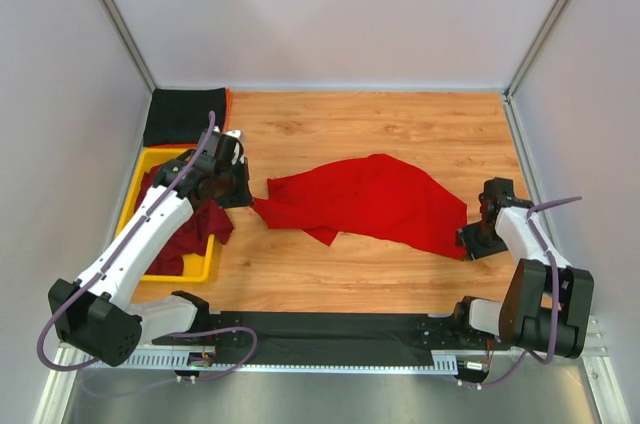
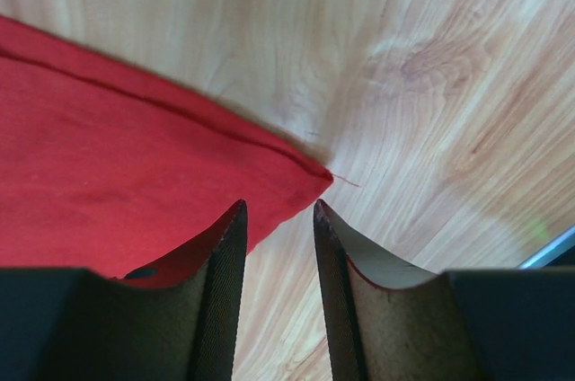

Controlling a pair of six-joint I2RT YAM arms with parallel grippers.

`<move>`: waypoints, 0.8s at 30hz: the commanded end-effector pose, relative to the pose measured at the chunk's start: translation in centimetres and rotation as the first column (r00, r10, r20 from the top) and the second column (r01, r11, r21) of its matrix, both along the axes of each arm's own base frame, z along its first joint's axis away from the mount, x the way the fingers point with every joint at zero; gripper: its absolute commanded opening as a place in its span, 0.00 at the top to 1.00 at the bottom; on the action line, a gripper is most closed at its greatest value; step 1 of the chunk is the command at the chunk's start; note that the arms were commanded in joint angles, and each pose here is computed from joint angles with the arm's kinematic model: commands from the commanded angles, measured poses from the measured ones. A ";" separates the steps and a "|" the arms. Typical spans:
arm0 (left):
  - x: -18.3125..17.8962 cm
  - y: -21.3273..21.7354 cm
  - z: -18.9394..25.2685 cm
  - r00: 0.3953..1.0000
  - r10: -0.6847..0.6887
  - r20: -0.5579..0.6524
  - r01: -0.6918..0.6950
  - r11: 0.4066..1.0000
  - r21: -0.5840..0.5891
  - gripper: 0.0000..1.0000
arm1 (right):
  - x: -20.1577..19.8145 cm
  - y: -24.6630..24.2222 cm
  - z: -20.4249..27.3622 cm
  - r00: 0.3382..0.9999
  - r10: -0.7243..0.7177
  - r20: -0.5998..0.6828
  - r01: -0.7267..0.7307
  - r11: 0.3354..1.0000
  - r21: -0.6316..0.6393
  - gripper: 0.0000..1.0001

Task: Fold and stack the t-shirts
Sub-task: Flatten the tshirt out

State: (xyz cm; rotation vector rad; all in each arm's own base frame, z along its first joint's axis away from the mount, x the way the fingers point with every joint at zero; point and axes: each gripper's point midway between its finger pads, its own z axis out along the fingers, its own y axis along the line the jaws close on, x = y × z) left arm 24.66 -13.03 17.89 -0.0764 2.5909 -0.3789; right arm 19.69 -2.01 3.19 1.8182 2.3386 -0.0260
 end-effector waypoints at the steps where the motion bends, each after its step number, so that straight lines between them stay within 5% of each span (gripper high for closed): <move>1: 0.6 -0.7 1.3 0.998 -0.021 0.062 0.023 0.999 -0.042 1.00 | 1.2 -0.3 -0.7 0.997 -0.058 0.049 0.058 0.998 -0.003 0.63; 24: 0.8 -0.5 0.5 0.998 -0.014 0.060 0.015 1.000 -0.027 1.00 | -1.1 -1.4 -0.9 0.994 -0.112 -0.010 0.111 0.990 -0.081 0.60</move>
